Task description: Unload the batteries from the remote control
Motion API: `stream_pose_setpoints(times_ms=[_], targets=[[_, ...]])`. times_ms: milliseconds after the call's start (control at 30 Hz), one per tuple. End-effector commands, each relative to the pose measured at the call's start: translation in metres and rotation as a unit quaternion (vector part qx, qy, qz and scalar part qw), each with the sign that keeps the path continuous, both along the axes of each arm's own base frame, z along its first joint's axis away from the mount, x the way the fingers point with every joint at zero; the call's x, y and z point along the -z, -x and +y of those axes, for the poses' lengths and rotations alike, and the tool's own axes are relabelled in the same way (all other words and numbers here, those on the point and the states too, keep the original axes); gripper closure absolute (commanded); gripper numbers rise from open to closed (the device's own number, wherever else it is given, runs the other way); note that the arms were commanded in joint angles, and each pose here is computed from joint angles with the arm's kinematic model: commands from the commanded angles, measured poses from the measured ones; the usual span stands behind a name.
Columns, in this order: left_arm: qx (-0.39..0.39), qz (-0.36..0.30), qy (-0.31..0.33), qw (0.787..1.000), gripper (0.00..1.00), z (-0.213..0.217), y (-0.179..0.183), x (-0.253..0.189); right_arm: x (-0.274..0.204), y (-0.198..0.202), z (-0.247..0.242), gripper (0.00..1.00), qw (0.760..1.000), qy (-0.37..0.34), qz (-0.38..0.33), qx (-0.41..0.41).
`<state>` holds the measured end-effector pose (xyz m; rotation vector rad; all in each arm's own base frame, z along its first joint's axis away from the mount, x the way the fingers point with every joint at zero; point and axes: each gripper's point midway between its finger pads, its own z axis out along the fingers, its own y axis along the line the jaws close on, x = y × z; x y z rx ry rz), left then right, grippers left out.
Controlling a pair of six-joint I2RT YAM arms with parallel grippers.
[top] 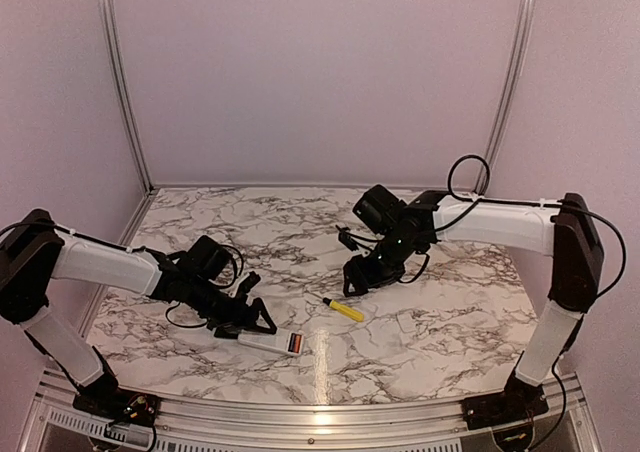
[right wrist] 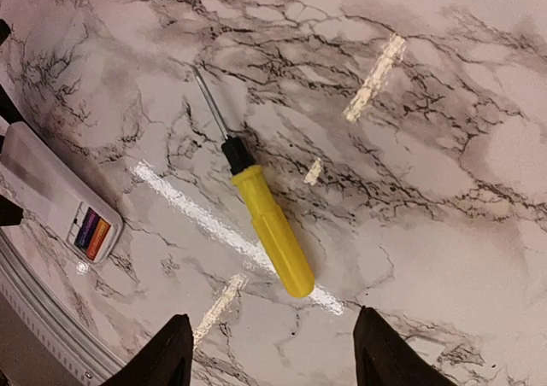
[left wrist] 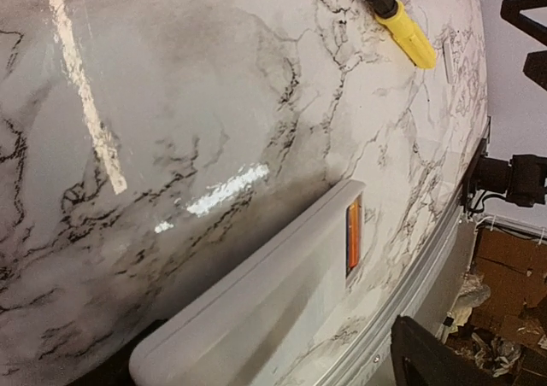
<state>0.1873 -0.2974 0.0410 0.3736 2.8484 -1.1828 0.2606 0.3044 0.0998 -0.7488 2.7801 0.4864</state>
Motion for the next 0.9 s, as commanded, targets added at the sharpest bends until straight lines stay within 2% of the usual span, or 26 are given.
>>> stream_pose_setpoints(times_ms=[0, 167, 367, 800, 867], targets=[[-0.011, -0.030, -0.045, 0.998, 0.02, 0.016, -0.007, -0.006, 0.011, -0.013, 0.014, 0.37, 0.999, 0.020, -0.022, -0.030], [-0.033, -0.061, -0.074, 0.995, 0.01, 0.029, -0.016, -0.015, 0.030, -0.009, 0.022, 0.36, 0.997, 0.044, -0.018, -0.060], [-0.055, -0.107, -0.071, 0.990, 0.01, 0.035, -0.028, -0.041, 0.042, -0.008, 0.032, 0.40, 0.996, 0.040, -0.011, -0.076], [-0.087, -0.152, -0.033, 0.984, 0.01, 0.040, -0.035, -0.080, 0.070, -0.001, 0.037, 0.55, 0.995, 0.040, 0.013, -0.093], [-0.089, -0.154, -0.028, 0.984, 0.01, 0.039, -0.035, -0.084, 0.073, 0.000, 0.036, 0.61, 0.995, 0.041, 0.014, -0.095]])
